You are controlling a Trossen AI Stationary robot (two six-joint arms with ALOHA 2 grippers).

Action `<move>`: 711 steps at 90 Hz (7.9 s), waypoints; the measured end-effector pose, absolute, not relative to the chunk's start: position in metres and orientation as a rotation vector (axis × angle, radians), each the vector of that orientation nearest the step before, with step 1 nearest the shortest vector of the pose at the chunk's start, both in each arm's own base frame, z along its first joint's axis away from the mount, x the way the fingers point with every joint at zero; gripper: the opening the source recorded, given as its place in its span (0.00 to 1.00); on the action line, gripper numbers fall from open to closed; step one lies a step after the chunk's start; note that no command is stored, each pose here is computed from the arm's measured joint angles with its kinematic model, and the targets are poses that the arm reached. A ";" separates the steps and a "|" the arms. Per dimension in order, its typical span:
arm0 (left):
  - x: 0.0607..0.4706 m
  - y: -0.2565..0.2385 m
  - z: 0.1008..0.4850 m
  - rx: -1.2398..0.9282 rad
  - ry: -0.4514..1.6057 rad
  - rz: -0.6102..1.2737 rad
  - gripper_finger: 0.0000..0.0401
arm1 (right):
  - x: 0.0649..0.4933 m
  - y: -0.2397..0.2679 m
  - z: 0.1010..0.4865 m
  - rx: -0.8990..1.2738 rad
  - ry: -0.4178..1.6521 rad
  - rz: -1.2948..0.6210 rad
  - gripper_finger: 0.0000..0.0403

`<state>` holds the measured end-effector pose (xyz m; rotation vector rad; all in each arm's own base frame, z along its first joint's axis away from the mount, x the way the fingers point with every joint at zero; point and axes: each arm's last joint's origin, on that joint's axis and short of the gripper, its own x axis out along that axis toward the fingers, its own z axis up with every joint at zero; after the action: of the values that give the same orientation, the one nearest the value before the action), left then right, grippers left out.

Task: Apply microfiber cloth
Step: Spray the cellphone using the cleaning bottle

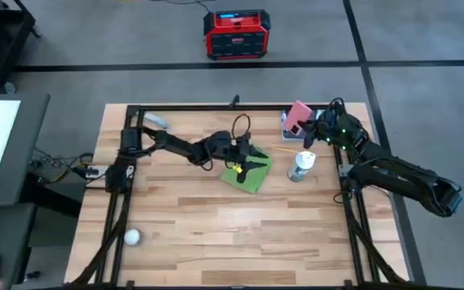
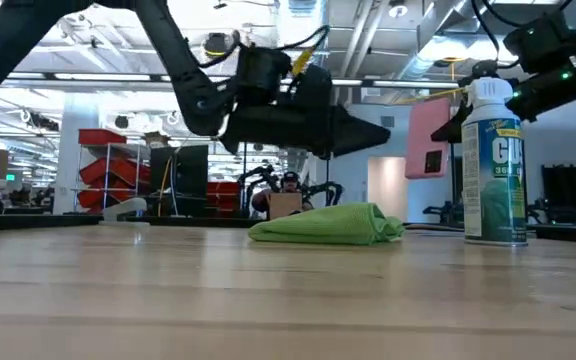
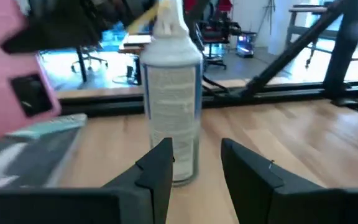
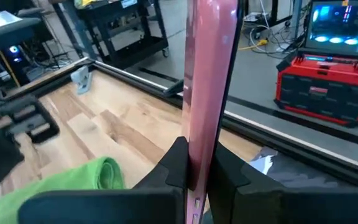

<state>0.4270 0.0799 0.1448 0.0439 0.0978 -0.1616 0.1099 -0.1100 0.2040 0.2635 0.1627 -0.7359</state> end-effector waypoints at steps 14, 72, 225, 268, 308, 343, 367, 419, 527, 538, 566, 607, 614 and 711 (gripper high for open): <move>0.444 0.083 0.137 0.040 0.098 -0.155 0.28 | 0.110 -0.110 0.204 0.256 0.165 -0.736 0.04; 0.443 0.126 0.166 0.050 0.053 -0.192 0.28 | 0.110 -0.108 0.199 0.309 0.206 -0.713 0.04; 0.433 0.120 0.208 0.123 0.037 -0.224 0.28 | 0.110 -0.108 0.200 0.279 0.209 -0.707 0.04; 0.434 0.119 0.209 0.121 0.031 -0.192 0.28 | 0.110 -0.108 0.200 0.279 0.209 -0.706 0.04; 0.440 0.110 0.204 0.111 0.057 -0.198 0.26 | 0.110 -0.108 0.200 0.279 0.206 -0.706 0.04; 0.440 0.111 0.207 0.141 0.037 -0.182 0.01 | 0.110 -0.108 0.200 0.281 0.207 -0.692 0.04; 0.440 0.111 0.204 0.119 0.071 -0.187 0.00 | 0.110 -0.108 0.200 0.282 0.207 -0.685 0.04; 0.437 0.111 0.211 0.099 0.063 -0.222 0.00 | 0.109 -0.109 0.200 0.282 0.208 -0.693 0.04; 0.421 0.140 0.181 0.045 0.337 -0.228 0.45 | 0.109 -0.109 0.199 0.276 0.224 -0.692 0.04; 0.434 0.121 0.163 0.065 0.317 -0.275 0.45 | 0.108 -0.110 0.199 0.265 0.221 -0.703 0.04; 0.475 0.122 0.132 0.127 0.150 -0.194 0.44 | 0.104 -0.114 0.200 0.267 0.213 -0.734 0.04; 0.518 0.170 0.117 0.175 0.221 -0.139 0.20 | 0.104 -0.114 0.201 0.252 0.206 -0.728 0.04; 0.517 0.175 0.121 0.178 0.201 -0.159 0.07 | 0.104 -0.114 0.201 0.249 0.204 -0.722 0.04; 0.581 0.153 0.091 0.272 0.140 -0.271 0.00 | 0.092 -0.123 0.200 0.257 0.210 -0.807 0.04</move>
<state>0.5806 0.1527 0.0908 0.2722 0.1398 -0.2707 0.0925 -0.1231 0.2000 0.2572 0.2102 -0.8074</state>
